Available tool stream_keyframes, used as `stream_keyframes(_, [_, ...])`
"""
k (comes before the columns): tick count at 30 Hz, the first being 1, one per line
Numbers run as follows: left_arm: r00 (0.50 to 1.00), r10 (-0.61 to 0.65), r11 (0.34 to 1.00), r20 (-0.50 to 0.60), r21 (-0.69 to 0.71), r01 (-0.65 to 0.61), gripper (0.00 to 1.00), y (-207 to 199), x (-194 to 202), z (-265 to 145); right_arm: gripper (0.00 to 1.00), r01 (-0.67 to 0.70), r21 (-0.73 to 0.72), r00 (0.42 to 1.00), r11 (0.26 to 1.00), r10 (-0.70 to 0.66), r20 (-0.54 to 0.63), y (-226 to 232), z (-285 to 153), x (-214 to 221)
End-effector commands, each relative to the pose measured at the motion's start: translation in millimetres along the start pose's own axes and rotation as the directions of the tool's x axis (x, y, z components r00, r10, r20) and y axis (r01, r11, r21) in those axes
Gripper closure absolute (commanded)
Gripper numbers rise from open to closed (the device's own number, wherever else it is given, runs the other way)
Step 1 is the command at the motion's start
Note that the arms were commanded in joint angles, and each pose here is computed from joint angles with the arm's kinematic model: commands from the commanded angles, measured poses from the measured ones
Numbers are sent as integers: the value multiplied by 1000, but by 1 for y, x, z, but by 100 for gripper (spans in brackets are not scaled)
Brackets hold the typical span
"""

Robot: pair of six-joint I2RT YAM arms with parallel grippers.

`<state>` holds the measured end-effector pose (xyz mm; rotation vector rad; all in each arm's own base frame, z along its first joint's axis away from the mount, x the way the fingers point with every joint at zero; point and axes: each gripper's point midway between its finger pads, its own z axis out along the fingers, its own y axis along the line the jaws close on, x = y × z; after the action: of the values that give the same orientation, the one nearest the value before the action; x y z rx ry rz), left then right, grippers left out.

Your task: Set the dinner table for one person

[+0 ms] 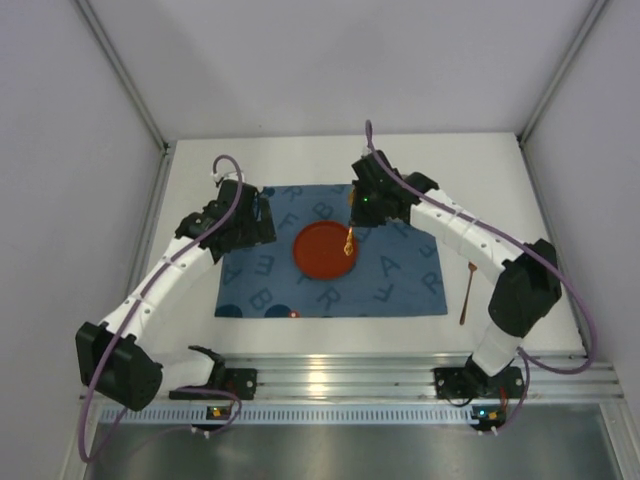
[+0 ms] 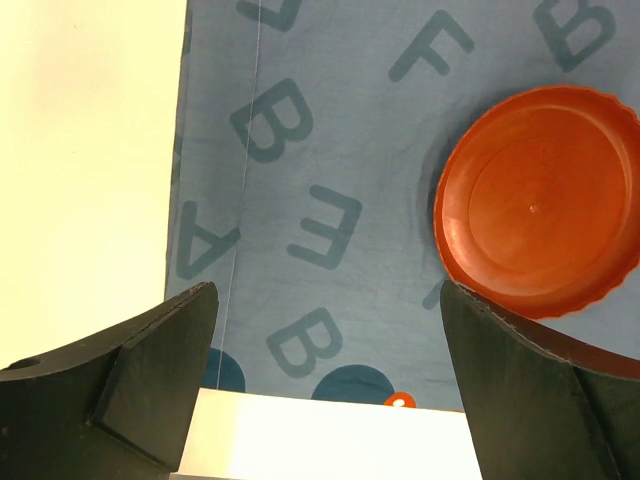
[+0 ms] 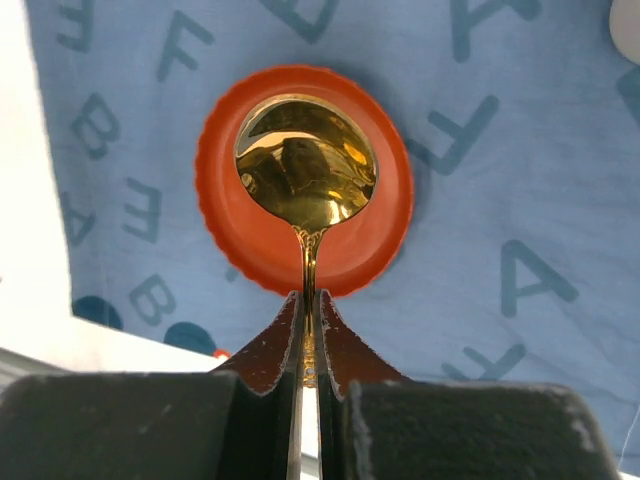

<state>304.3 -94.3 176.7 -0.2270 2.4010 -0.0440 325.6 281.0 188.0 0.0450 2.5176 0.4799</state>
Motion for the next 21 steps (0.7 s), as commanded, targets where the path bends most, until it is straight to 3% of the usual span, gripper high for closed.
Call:
stream_keyframes(1, [999,-32,999,18,15,32,2,5,2,-12,100,0,15,1000,1000,0,-17,2,10,5])
stream_keyframes(11, [998,-57,998,-8,41,57,2,9,24,-15,100,130,253,979,959,-84,-188,-75,39,67])
stream_keyframes(21, [998,-67,995,-21,74,68,3,2,25,-17,100,239,342,955,909,-156,-254,-110,78,74])
